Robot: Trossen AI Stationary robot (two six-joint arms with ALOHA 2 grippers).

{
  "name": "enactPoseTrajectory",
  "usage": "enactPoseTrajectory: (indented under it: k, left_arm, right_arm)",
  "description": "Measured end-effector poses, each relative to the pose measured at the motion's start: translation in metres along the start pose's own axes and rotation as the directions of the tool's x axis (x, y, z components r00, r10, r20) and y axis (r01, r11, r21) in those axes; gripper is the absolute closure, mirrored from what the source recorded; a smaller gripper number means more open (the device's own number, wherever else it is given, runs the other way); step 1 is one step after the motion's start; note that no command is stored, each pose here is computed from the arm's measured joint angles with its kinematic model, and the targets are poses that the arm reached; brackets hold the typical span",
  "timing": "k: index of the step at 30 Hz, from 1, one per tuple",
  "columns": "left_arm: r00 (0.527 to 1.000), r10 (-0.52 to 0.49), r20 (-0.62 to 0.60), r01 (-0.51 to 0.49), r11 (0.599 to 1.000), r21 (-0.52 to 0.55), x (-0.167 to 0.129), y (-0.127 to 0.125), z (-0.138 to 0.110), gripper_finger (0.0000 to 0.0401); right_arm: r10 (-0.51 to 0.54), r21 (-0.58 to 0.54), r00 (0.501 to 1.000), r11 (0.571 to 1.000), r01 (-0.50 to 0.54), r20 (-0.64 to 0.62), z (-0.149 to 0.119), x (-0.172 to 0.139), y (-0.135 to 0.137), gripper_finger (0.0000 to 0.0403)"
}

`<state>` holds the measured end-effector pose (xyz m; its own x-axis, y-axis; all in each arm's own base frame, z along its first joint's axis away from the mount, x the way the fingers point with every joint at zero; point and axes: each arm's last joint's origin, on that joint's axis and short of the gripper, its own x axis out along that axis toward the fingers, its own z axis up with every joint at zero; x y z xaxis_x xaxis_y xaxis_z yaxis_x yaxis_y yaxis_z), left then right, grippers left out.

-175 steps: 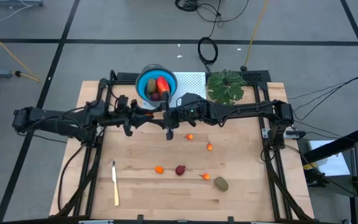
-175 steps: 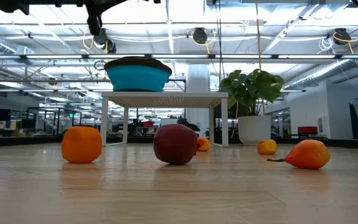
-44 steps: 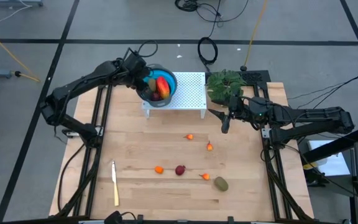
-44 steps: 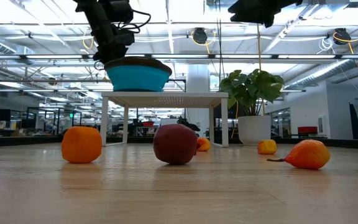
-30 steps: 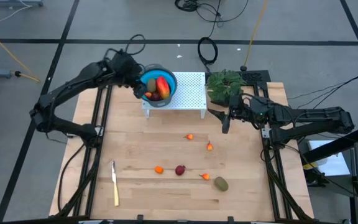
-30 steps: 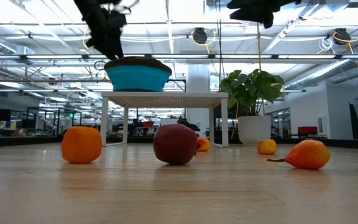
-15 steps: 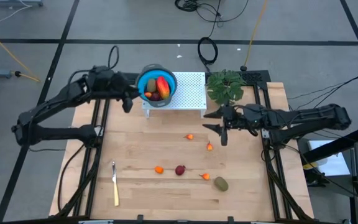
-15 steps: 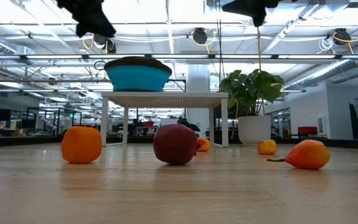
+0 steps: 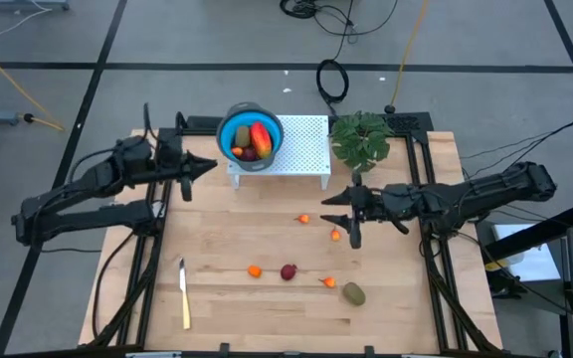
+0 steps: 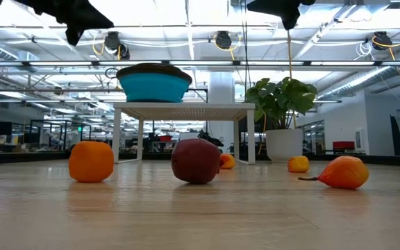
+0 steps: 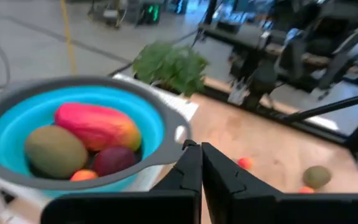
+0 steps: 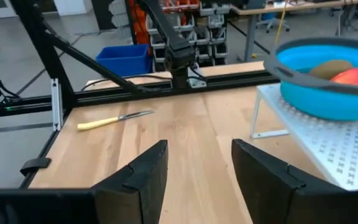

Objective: Pick & Place Fruit
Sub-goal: Put the peach in the blue strainer bowl on the shelf

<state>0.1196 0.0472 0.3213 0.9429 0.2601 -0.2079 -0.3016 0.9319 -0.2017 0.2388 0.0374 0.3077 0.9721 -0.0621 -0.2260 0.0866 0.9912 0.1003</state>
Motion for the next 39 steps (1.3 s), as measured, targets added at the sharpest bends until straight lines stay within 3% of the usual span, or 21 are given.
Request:
enactPoseTrajectory:
  k: [6,11,16,20,25,31,34,39]
  left_arm:
    - [0.994,-0.08,0.069,0.078,0.997,0.025,-0.011,-0.007,-0.012,0.0381]
    - [0.989,-0.122,0.077,0.12,0.992,0.036,-0.016,-0.01,-0.023,0.0393]
    - [0.988,-0.14,0.067,0.138,0.99,0.038,-0.017,-0.01,-0.033,0.0393]
    - [0.988,-0.143,0.055,0.141,0.989,0.037,-0.016,-0.01,-0.036,0.0379]
    - [0.989,-0.142,0.052,0.139,0.989,0.055,-0.015,-0.01,-0.036,0.0375]
    - [0.989,-0.14,0.048,0.137,0.989,0.057,-0.015,-0.01,-0.036,0.0375]
    - [0.989,-0.14,0.047,0.137,0.989,0.064,-0.015,-0.01,-0.037,0.0375]
    - [0.989,-0.14,0.047,0.137,0.988,0.065,-0.015,-0.01,-0.037,0.0375]
  right_arm:
    - [0.007,0.01,0.998,1.0,-0.006,-0.063,0.005,0.008,0.014,0.0232]
    - [-0.003,-0.023,0.975,1.0,-0.002,-0.22,0.011,0.02,0.026,0.0232]
    - [-0.047,0.002,0.899,0.999,0.053,-0.435,0.009,0.034,0.035,0.0232]
    - [-0.095,0.073,0.82,0.984,0.164,-0.565,0.002,0.043,0.037,0.0232]
    - [-0.078,0.21,0.727,0.931,0.297,-0.682,-0.015,0.054,0.031,0.0232]
    - [-0.122,0.239,0.607,0.845,0.479,-0.785,-0.033,0.061,0.021,0.0232]
    - [-0.135,0.264,0.597,0.804,0.532,-0.791,-0.034,0.064,0.015,0.0232]
    - [-0.151,0.338,0.578,0.683,0.647,-0.802,-0.043,0.066,0.003,0.0232]
